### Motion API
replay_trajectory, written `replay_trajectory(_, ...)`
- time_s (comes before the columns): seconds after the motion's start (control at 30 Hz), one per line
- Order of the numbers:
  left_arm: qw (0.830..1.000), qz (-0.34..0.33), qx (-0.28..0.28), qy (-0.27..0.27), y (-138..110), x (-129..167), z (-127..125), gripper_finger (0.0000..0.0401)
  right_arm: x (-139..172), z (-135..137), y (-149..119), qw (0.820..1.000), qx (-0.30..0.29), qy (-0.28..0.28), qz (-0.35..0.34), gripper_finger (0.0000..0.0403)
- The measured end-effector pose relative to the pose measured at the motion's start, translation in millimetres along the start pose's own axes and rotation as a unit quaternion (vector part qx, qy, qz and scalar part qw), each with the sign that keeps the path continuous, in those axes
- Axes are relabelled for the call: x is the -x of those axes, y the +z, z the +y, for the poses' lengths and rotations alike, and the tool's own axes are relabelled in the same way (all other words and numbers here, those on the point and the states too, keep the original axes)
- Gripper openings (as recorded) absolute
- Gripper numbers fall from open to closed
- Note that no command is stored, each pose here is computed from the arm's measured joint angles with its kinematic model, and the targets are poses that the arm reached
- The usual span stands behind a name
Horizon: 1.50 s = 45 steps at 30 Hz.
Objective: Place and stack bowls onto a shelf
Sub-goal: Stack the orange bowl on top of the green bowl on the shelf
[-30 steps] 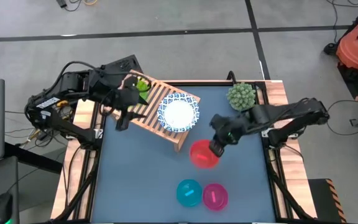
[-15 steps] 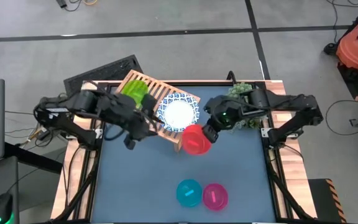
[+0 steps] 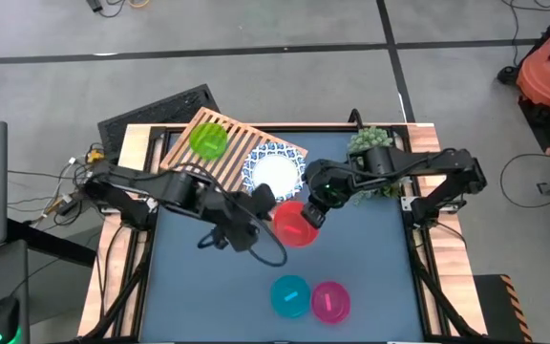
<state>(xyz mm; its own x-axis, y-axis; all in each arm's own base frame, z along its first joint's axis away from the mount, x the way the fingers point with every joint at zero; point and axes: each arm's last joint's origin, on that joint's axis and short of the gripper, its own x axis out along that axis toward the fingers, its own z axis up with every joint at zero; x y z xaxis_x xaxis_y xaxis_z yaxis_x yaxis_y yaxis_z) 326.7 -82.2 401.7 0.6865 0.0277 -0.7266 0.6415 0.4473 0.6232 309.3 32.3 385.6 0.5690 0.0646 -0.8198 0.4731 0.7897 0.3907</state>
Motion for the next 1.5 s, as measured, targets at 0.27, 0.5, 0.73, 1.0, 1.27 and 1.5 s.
replay_trajectory(0.27, 0.999, 0.042, -0.006, 0.006, 6, -17, -5, 0.0198, 2, -1, -4, 1.0, 0.003, -0.008, 0.011, 0.0023)
replay_trajectory(0.5, 0.999, 0.02, -0.004, 0.036, 7, 1, -2, 0.0198, 2, -1, -5, 1.0, 0.003, -0.01, 0.014, 0.0023)
replay_trajectory(0.73, 0.998, -0.021, -0.049, 0.046, 16, -6, 2, 0.0198, 2, 0, -4, 1.0, 0.009, -0.005, 0.009, 0.0024)
replay_trajectory(1.0, 0.995, -0.011, -0.094, 0.032, 18, -23, 1, 0.0198, 2, 1, -3, 1.0, 0.013, -0.002, 0.006, 0.0024)
replay_trajectory(1.27, 0.995, 0.014, -0.098, 0.01, 15, -31, -3, 0.0172, 2, 3, -3, 1.0, 0.017, 0.006, -0.001, 0.0024)
replay_trajectory(1.5, 0.995, 0.025, -0.096, 0.018, 14, -31, -3, 0.0088, 2, 3, -3, 1.0, 0.016, 0.006, -0.002, 0.0024)
